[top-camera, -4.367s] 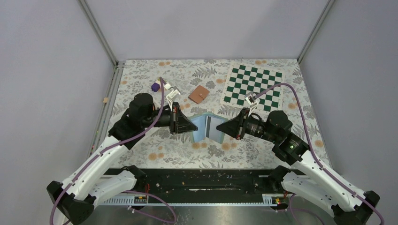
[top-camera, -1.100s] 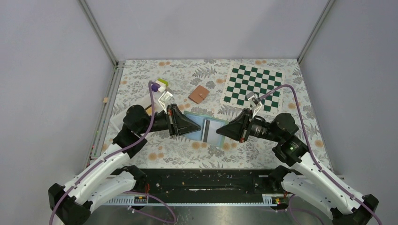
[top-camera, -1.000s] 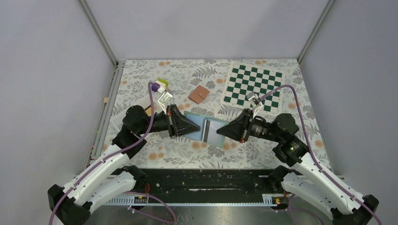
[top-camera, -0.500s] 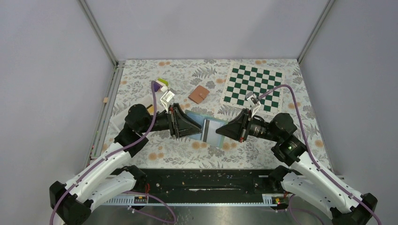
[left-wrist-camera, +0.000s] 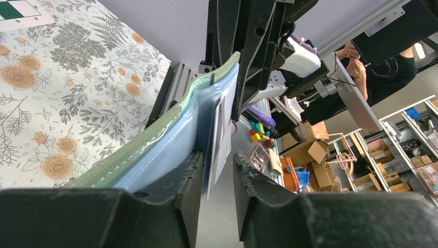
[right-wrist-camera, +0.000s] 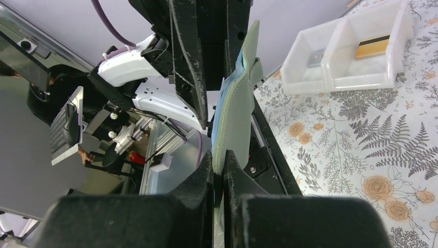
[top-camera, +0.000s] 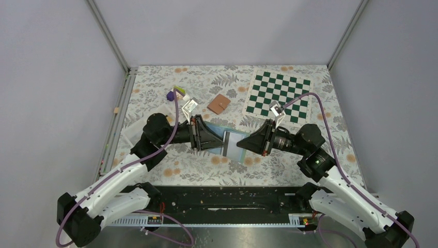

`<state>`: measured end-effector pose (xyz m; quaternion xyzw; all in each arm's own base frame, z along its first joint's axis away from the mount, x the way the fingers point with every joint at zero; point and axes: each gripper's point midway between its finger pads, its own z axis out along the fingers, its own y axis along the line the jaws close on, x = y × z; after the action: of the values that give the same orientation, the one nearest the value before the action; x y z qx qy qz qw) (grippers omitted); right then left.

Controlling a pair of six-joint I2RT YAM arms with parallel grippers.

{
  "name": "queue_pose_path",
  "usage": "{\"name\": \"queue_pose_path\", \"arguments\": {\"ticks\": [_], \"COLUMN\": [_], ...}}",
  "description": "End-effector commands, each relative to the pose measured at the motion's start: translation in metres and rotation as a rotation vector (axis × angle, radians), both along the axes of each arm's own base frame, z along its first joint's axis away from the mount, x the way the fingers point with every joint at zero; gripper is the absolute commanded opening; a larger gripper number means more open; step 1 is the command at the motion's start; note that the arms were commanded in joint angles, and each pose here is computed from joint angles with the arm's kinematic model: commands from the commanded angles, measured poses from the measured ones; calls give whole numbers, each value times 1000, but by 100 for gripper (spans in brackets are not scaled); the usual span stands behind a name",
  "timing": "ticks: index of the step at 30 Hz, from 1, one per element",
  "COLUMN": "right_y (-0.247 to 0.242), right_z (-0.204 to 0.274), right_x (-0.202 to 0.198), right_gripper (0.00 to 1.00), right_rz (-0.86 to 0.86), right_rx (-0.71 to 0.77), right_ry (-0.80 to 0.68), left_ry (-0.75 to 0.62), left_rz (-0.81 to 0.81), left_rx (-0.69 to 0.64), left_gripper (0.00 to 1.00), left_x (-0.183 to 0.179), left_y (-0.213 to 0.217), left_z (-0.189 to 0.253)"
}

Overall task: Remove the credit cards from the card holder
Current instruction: Remove the credit card from the card holder.

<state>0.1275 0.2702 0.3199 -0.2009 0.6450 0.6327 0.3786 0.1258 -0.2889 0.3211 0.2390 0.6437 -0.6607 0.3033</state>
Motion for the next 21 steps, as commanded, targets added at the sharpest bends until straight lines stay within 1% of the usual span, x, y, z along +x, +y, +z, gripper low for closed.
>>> {"name": "queue_pose_path", "arguments": {"ticks": [1,2,3,5,6,7,8,10,12,18,21], "right_y": [-1,-1,-1,-1,-1,-1,-1,-2,-2,-3,-3], "right_z": [26,26,26,25,25,25,24,23,22,23,23], "right_x": [-12,-12,-12,-12,-12,-12,-12,-12,-12,-16,-16], "right_gripper": [0,0,0,0,0,0,4,16,24,29,23], "right_rz": [56,55,55,55,53,54,51,48,51,64,63], "right_rx": [79,79,79,77,75,74,70,62,59,63,63], "right_ry": [-77,-76,-76,-76,-76,-75,-72,-68,-68,-72,-74], "left_ry": [-58,-56,-58,-55,-53,-52,-52,-56,-62,-61,-59], "left_rz": [-17,-18,-19,-20,-19,-18,-15,-3,11,21,29], "left_rx": [-50,-50,-54,-58,-59,-62,-65,-70,-74,-61,-53], "left_gripper": [24,21,16,2,0,0,0,0,0,0,0], "left_x": [-2,-2,-2,-3,-3,-3,-3,-2,-2,-1,0], "left_y": [-3,-3,-3,-3,-3,-3,-3,-1,0,1,2], "left_z": [23,23,23,23,24,24,25,26,27,24,21]}}
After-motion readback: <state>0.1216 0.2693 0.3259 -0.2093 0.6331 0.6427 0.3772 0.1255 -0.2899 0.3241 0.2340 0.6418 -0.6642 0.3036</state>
